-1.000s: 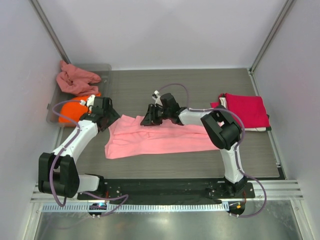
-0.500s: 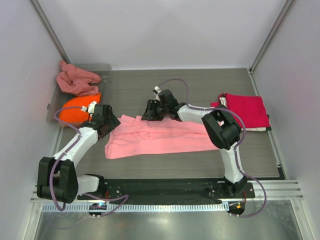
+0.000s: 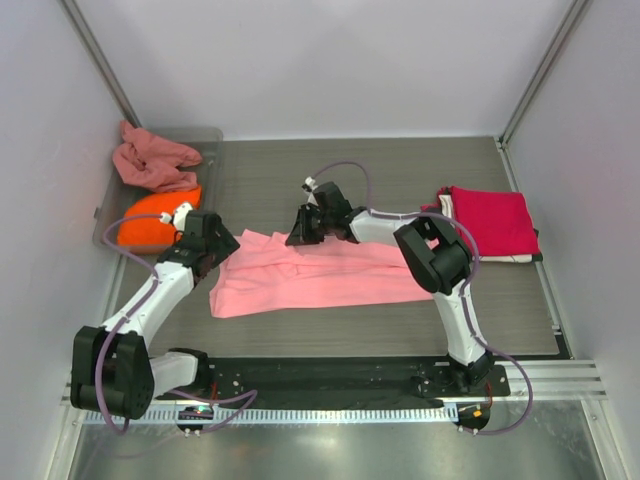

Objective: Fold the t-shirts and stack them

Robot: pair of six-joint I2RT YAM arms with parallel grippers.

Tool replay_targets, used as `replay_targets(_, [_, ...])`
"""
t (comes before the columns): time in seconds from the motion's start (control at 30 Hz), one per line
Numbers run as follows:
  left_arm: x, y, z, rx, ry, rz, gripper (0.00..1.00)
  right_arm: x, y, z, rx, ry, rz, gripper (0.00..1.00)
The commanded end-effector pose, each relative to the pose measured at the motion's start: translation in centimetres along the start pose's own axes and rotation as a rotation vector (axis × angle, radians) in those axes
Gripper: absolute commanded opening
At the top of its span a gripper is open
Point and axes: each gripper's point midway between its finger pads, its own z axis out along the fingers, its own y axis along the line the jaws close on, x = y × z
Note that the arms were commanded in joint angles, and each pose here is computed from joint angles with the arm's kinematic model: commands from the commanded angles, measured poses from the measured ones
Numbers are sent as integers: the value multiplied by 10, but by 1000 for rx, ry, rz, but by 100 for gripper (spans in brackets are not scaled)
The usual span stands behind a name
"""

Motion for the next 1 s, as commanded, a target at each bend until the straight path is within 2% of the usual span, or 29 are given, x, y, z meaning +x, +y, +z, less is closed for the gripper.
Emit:
replay_targets(0.0, [-14,-4,-2,14,-59,7,72,-16,28,-11,-94,-46,-50,3])
replay_targets(0.13, [-13,-2,1,-2,-53,12,71,-16,52,-36,-176,-73,-97,1])
replay_targets(0.3, [-11,-5,6,-5,-27,20,71,7,69,-64,-268,-40,-109,3])
replay_targets(0.47, [-3,-7,13,-9,17,37,71,46,66,-77,-320,23,-84,18])
replay_targets(0.6, [1,-9,18,-12,43,42,71,80,67,-84,-350,75,-80,23])
replay_targets(0.63, [1,-9,19,-12,45,45,71,88,65,-85,-352,98,-78,38])
replay_targets(0.73, [3,-11,22,-9,58,53,71,105,57,-87,-332,132,-79,65])
replay_targets(0.83, [1,-12,25,-18,54,46,71,92,51,-87,-257,84,-107,71])
replay_targets(0.97, [-2,-11,28,-46,54,27,70,65,54,-85,-198,9,-124,73])
